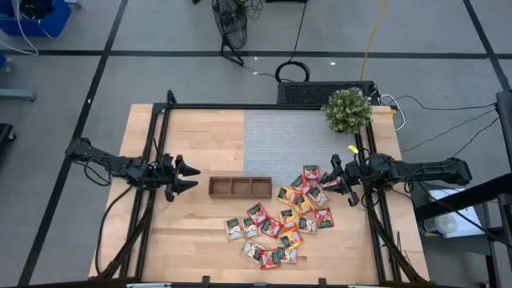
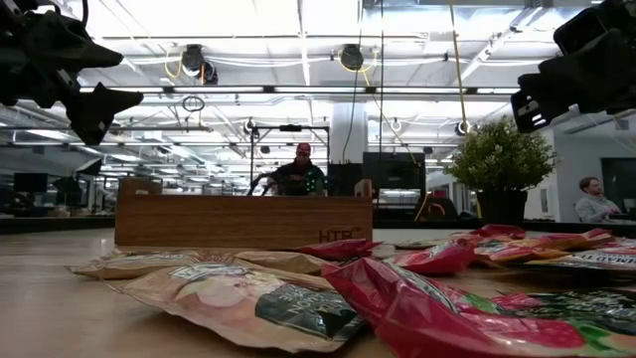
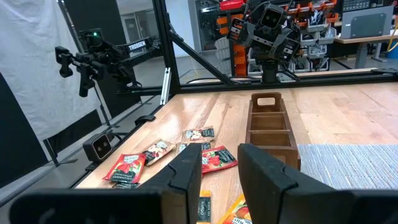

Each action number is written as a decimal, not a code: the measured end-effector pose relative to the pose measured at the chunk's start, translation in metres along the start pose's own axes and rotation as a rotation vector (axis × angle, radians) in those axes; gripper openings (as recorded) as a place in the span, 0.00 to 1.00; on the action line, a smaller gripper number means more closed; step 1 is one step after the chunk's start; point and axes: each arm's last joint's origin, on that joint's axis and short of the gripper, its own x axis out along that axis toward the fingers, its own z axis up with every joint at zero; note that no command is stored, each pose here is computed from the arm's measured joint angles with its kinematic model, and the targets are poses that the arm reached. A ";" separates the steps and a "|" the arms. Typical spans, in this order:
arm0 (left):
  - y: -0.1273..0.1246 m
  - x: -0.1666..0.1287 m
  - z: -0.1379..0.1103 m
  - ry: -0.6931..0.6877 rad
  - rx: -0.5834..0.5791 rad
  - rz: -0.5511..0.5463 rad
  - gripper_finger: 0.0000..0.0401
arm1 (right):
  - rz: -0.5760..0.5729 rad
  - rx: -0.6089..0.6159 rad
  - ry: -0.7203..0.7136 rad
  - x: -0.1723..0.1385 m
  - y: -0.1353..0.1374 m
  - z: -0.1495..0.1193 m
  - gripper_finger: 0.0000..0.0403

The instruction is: Pick & Place Tea

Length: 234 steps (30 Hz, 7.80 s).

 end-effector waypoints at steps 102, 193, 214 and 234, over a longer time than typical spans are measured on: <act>0.000 0.000 0.000 0.000 0.000 0.000 0.62 | -0.455 -0.009 0.491 0.041 -0.014 0.020 0.52; 0.000 0.000 0.000 0.000 0.000 0.001 0.62 | -0.383 -0.888 0.682 0.255 0.001 -0.020 0.00; 0.000 0.000 0.000 0.000 0.000 0.001 0.62 | -0.439 -1.009 0.806 0.250 -0.005 -0.023 0.13; 0.000 0.000 0.000 0.000 0.000 0.001 0.62 | -0.614 -0.630 0.719 0.214 -0.028 0.085 0.30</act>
